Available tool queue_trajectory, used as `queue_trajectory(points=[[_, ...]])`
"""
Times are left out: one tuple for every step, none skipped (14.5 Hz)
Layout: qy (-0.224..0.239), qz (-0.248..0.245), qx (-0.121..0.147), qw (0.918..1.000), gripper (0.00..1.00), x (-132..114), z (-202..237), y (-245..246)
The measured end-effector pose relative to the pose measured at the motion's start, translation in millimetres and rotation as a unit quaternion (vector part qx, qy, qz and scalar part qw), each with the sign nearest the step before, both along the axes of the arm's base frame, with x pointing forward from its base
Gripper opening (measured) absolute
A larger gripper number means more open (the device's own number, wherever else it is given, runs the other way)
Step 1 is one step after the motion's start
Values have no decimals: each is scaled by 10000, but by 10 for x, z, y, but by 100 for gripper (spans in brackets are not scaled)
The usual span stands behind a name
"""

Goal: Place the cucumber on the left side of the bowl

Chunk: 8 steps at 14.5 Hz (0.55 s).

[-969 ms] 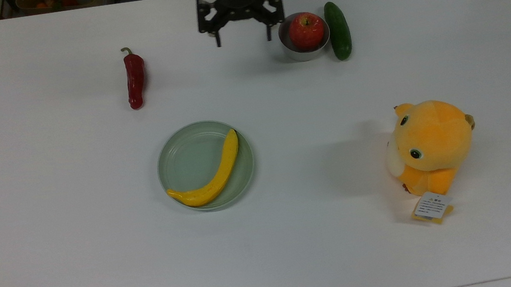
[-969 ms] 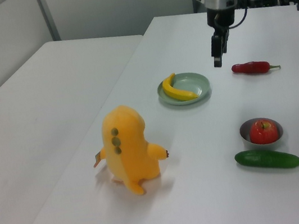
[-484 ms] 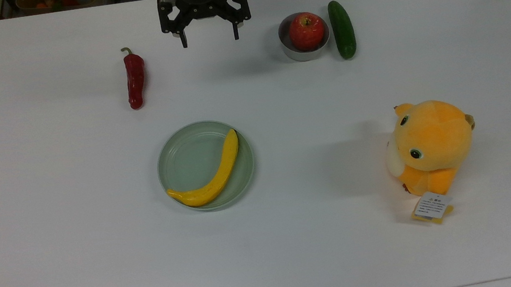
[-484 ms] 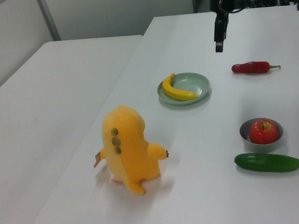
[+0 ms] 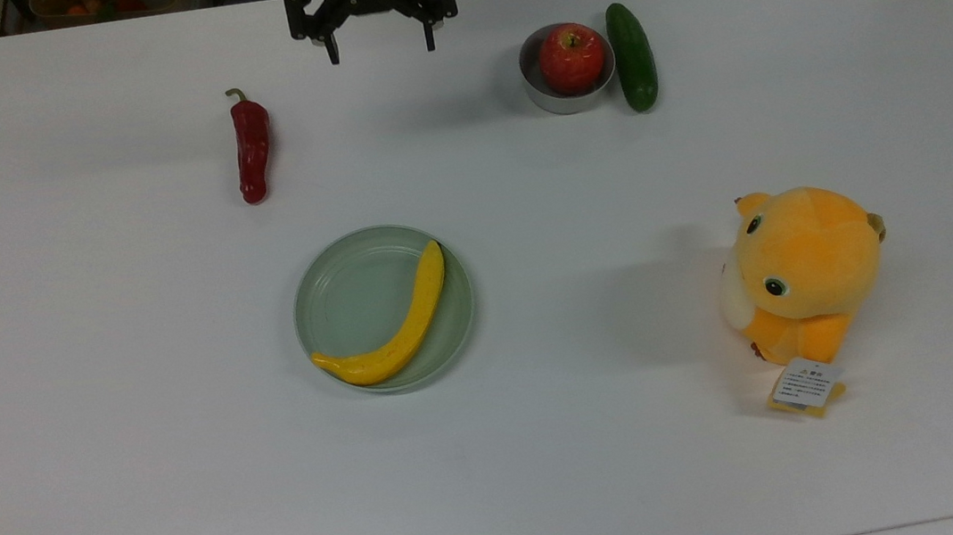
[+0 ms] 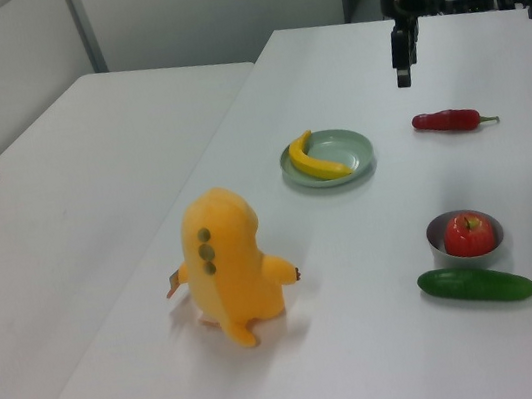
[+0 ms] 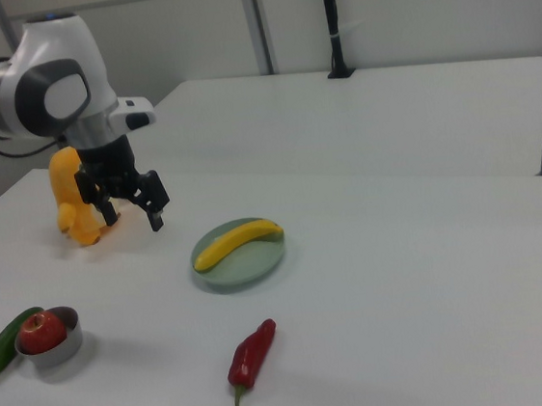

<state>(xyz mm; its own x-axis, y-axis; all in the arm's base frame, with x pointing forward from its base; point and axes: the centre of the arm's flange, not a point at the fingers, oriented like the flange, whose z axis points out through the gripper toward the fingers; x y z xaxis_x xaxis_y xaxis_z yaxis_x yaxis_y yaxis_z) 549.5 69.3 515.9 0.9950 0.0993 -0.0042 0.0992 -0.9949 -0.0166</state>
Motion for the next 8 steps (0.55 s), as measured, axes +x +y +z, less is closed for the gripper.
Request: queue_trajectory(points=[[20, -18, -4, 10000, 100, 13, 49, 2], [13, -53, -4, 10000, 100, 32, 91, 5], [-3, -110, -4, 9999, 100, 52, 109, 7], [-4, -160, -6, 9999, 100, 68, 107, 10], [5, -191, -8, 9998, 100, 81, 95, 12], [17, -207, -12, 9998, 100, 93, 80, 14], [29, -212, -15, 9998, 100, 102, 64, 18], [39, -213, -17, 9998, 100, 109, 52, 22]])
